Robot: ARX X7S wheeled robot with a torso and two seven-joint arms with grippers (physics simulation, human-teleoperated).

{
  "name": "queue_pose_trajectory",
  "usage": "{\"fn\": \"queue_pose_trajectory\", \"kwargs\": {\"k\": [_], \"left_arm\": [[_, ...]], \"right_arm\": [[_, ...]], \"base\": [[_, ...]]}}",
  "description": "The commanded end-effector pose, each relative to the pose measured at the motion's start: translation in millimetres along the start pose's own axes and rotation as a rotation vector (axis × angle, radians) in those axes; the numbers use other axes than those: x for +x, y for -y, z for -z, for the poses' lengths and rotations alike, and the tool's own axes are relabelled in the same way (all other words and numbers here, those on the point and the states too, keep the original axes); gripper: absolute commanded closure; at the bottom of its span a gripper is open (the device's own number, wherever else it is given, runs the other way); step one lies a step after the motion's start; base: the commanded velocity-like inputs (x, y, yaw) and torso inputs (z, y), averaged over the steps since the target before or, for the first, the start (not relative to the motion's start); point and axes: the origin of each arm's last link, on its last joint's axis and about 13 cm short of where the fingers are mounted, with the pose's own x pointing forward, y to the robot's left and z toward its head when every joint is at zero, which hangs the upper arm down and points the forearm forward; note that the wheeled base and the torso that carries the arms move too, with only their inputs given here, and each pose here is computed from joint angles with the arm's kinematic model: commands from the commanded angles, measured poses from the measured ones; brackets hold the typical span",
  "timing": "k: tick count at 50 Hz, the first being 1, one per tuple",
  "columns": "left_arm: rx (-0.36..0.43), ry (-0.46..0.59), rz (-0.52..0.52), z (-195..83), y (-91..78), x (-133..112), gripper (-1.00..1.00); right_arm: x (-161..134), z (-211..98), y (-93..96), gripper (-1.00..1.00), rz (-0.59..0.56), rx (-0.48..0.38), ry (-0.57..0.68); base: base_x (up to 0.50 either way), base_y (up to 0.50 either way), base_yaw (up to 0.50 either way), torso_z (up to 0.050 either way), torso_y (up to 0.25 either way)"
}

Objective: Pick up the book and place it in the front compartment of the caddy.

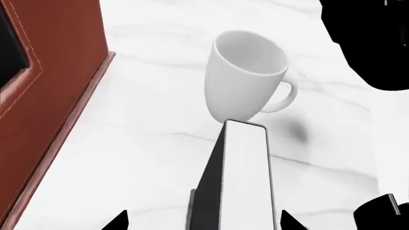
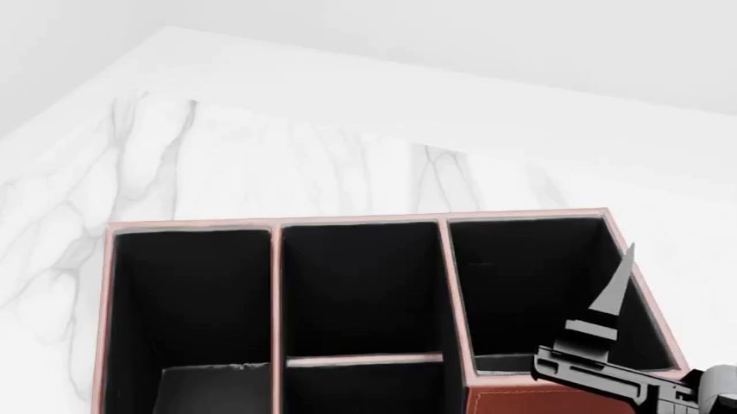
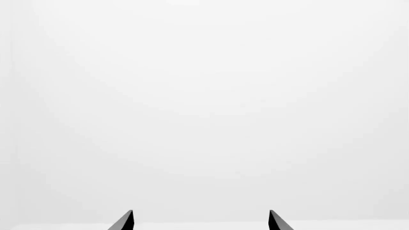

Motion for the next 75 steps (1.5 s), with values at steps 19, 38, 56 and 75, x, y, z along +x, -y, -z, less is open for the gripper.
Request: {"fn": "queue_pose_trajectory", "kwargs": {"k": [19, 38, 56, 75], "left_arm": [[0.007, -0.072, 0.029, 18, -9.7, 16, -1.00], [0.039, 0.028, -0.042, 12, -10.7, 14, 1.00], [0.183, 0.129, -0.141, -27, -6.3, -17, 1.00], [0.408, 0.205, -0.284, -76, -10.4, -58, 1.00]], "right_arm": [[-1, 1, 1.1, -1.00, 0.003, -0.003, -0.001], [-1, 3, 0.7, -1.00, 0.000, -0.004, -0.004], [-1, 1, -0.8, -1.00, -0.010, -0.004, -0.003], [-1, 0, -1.9, -1.00, -0.020, -0.004, -0.005]], "base": [[0.00, 0.00, 0.00, 0.000, 0.000], [0.00, 0.00, 0.00, 0.000, 0.000], [0.00, 0.00, 0.00, 0.000, 0.001], [0.00, 0.00, 0.00, 0.000, 0.001]]}}
